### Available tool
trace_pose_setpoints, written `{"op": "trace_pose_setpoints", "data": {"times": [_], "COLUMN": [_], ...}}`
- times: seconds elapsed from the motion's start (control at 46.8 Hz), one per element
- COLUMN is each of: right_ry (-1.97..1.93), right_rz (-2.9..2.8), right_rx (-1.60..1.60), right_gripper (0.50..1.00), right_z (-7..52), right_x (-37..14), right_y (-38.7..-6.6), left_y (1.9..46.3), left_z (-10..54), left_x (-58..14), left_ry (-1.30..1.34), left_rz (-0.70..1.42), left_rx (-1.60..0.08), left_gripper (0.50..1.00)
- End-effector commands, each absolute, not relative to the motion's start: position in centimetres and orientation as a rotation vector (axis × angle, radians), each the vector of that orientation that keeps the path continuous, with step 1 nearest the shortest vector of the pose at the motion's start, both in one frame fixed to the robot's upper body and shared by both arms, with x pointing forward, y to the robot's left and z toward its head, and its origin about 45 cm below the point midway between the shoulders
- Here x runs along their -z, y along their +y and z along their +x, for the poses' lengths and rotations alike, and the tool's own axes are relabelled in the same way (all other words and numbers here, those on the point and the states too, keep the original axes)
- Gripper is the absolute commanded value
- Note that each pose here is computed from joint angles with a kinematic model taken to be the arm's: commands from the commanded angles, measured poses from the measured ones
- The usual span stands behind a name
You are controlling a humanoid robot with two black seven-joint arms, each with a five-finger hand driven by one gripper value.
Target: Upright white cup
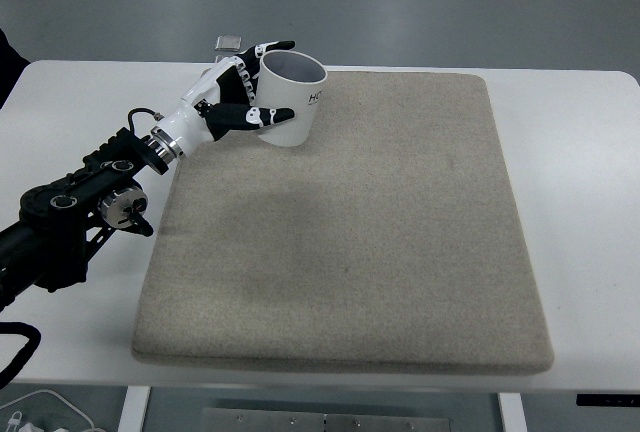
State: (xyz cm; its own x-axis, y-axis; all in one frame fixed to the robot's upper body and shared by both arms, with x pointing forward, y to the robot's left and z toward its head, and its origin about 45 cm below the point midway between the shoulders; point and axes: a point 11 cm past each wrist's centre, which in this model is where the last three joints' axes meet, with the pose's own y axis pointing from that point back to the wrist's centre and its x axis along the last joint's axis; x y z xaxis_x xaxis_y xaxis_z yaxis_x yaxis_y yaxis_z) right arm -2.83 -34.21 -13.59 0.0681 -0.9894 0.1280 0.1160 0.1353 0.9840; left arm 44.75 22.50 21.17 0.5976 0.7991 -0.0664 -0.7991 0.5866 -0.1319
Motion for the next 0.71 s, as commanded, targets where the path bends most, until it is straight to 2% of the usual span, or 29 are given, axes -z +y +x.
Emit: {"op": "trace_pose_setpoints", "data": {"times": [0.0,0.342,0.684], "right_ry": [-1.138,-1.136,-1.136], "right_rz": [1.052,1.054,1.054], "right_rx": [1.124,1.126,1.126], "right_gripper": [0.930,0.930,0.930], "right_z": [-2.8,-2.8,-2.8], "right_x": [13.6,13.6,13.6], "right_y": [-34.2,-34.2,-34.2], "left_y": [23.1,22.3,19.5], "left_z": [44.8,44.3,44.3], "left_x": [-20.6,-18.1,-18.2], "left_ry": [-0.003,-0.071,-0.056], "left_rz": [-0.130,-0.008,-0.060], "left_rx": [-0.948,-0.974,-0.985], "left_gripper": [0.621,0.630,0.636]}}
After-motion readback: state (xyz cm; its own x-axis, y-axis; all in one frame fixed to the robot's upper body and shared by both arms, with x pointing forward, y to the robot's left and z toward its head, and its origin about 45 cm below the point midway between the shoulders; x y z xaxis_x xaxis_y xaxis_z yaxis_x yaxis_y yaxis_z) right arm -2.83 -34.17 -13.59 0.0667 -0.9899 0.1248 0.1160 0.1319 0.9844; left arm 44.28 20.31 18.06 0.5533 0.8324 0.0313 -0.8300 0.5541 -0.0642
